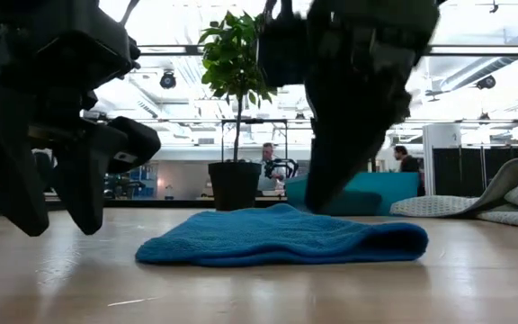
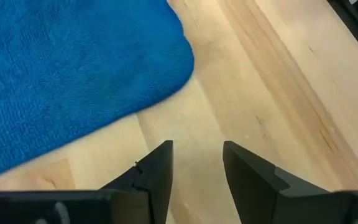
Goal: Fold microfiber towels
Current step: Fold the blue microfiber towel
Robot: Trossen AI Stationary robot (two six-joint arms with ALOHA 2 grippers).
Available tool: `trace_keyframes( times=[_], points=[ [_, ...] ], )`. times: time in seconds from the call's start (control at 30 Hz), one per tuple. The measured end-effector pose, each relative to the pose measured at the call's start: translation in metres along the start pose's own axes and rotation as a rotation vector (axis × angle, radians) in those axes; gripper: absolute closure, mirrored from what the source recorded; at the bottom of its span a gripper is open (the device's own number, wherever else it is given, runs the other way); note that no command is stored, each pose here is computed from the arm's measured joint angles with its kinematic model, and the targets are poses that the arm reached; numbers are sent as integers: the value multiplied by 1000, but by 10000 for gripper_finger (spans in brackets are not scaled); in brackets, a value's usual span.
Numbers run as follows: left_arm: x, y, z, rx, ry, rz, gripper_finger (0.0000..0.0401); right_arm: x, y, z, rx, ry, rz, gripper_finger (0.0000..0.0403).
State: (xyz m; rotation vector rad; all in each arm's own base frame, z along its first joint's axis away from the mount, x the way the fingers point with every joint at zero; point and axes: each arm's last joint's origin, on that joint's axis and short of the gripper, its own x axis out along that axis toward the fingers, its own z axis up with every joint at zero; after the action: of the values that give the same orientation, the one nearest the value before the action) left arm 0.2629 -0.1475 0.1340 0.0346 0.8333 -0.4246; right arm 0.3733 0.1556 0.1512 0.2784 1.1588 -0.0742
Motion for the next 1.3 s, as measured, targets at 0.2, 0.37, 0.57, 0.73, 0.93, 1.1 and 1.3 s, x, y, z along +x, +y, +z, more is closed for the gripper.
trace_keyframes(
  times=[0.2, 0.37, 0.57, 0.73, 0.93, 1.1, 1.3],
  points=[
    [0, 3, 4, 19, -29, 31, 273, -1, 7, -3, -57, 4, 34, 336],
    [2, 2, 12, 117, -122, 51, 273, -3, 25, -18, -305, 13, 65, 326],
    [16, 1, 33, 97, -210, 88, 273, -1, 36, -38, -552, 36, 69, 282],
    [44, -5, 49, 17, -203, 91, 273, 4, 35, -52, -660, 60, 41, 237],
    [69, -9, 58, -79, -123, 94, 273, 7, 31, -56, -719, 53, 20, 208],
    [83, -12, 60, -140, -74, 167, 274, 15, 25, -61, -712, 61, 21, 222],
    [105, -12, 44, -250, 149, 333, 305, 18, 24, -64, -678, 54, 28, 271]
  ],
)
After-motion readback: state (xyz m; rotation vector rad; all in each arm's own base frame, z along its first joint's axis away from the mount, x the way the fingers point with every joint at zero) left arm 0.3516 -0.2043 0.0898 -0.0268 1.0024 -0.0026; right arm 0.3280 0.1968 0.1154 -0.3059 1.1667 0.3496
